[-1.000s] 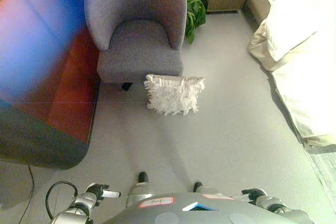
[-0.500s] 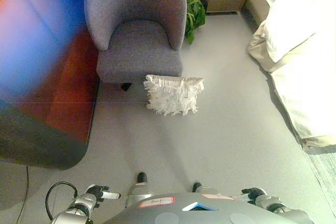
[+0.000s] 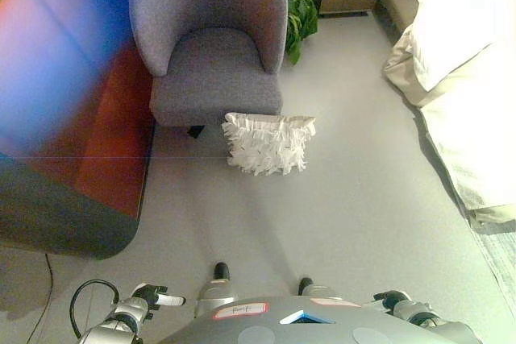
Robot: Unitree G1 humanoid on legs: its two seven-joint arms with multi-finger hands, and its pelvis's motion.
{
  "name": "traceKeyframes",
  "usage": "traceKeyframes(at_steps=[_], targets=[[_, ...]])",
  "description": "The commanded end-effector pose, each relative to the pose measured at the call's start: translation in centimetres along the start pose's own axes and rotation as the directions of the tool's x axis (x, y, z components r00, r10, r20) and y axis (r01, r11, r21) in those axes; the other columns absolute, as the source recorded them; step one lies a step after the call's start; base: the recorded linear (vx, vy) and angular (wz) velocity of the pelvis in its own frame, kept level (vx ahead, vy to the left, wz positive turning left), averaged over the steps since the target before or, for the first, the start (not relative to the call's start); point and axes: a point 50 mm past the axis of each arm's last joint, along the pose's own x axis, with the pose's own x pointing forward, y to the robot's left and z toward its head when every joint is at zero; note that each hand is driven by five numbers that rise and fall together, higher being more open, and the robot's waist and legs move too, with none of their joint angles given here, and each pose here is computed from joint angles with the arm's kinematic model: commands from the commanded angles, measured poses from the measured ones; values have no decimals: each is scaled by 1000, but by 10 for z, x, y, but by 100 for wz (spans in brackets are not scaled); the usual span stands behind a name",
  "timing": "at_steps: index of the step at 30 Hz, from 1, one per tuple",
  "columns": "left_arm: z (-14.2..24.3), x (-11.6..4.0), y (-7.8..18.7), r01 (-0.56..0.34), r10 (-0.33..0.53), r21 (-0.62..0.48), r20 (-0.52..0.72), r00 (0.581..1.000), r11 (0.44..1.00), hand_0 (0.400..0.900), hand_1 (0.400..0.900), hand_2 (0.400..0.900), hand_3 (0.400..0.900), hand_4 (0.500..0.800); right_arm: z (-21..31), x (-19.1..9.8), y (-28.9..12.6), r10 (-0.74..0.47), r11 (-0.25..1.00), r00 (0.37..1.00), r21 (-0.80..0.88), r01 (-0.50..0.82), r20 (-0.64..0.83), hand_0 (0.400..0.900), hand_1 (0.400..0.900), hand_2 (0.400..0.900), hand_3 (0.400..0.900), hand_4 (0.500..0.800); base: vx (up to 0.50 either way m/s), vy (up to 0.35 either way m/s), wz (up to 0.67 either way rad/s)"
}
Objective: Pick up the pillow and put it on the sofa.
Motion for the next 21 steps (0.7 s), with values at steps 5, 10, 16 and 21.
traceKeyframes(at_steps=[5, 10, 16, 21], targets=[[25, -1, 9, -20, 20, 5, 26, 999, 1000, 900, 900, 900, 900, 800, 33, -4, -26, -93, 996, 994, 2, 93, 60, 900, 900, 900, 900, 800, -6, -100, 6], [24, 0, 3, -14, 15, -34, 30, 999, 999, 900, 900, 900, 900, 800, 42, -6, -35, -126, 991, 988, -30, 129, 94, 900, 900, 900, 900, 800, 54, -156, -25], [-1, 1, -8, 22, -24, -100, -17, 1000, 995, 900, 900, 900, 900, 800, 41, -6, -40, -125, 989, 986, -71, 133, 106, 900, 900, 900, 900, 800, 407, 40, -67], [-22, 0, -17, 35, -45, -125, -74, 996, 992, 900, 900, 900, 900, 800, 39, -5, -35, -102, 989, 983, -93, 117, 150, 900, 900, 900, 900, 800, 661, 121, -50]])
